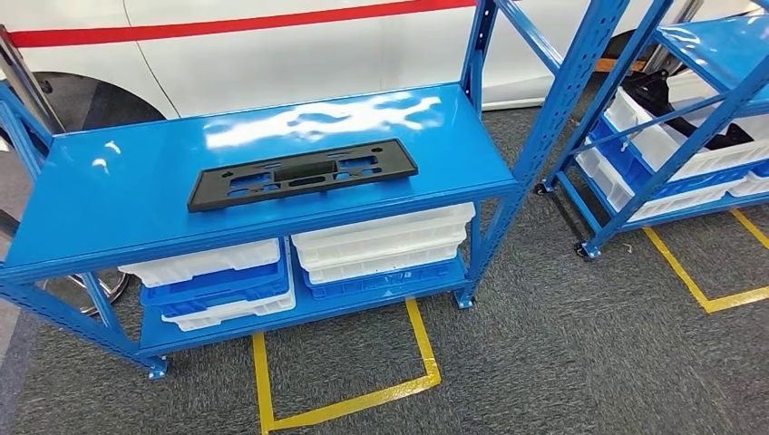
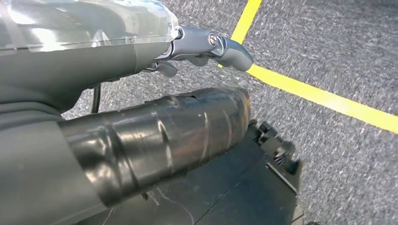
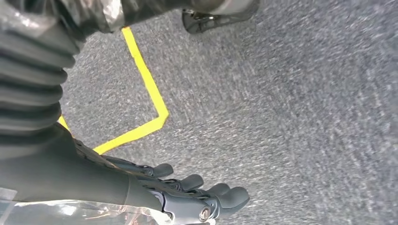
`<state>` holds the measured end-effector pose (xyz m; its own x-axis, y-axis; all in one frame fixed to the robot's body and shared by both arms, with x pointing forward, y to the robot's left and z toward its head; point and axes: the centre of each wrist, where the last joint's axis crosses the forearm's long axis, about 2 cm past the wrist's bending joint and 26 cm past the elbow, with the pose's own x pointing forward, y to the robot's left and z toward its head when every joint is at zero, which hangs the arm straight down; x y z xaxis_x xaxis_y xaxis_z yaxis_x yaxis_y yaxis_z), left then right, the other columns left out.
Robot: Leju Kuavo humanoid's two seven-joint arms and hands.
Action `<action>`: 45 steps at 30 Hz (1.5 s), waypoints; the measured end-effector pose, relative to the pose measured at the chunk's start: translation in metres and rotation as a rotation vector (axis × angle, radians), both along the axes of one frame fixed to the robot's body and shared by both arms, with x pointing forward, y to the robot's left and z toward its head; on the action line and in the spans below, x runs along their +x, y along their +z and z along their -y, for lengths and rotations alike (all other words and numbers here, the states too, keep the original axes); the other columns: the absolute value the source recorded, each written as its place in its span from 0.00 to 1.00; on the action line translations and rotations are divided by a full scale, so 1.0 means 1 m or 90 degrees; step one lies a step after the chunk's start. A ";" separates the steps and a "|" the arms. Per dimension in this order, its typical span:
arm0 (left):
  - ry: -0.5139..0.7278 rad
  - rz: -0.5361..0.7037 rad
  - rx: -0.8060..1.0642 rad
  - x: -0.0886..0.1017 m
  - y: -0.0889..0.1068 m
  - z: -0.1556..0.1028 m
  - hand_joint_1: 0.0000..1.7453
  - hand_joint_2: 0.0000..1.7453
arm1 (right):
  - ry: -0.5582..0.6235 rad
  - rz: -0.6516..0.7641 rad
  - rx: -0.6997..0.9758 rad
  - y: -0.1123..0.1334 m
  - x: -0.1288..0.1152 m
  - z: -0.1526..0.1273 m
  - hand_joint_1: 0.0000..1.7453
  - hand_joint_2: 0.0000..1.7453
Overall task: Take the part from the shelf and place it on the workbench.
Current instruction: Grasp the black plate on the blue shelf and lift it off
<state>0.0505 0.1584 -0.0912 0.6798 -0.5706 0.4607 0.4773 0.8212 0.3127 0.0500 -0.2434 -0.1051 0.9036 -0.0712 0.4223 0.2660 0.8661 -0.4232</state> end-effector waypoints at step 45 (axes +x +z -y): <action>0.009 0.009 0.005 0.000 0.000 0.000 0.00 0.00 | 0.030 0.032 0.021 0.000 -0.001 -0.007 0.00 1.00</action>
<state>0.0506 0.1580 -0.0909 0.6813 -0.5650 0.4654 0.4617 0.8251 0.3258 0.0489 -0.2369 -0.1050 0.8841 -0.0437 0.4652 0.2445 0.8917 -0.3809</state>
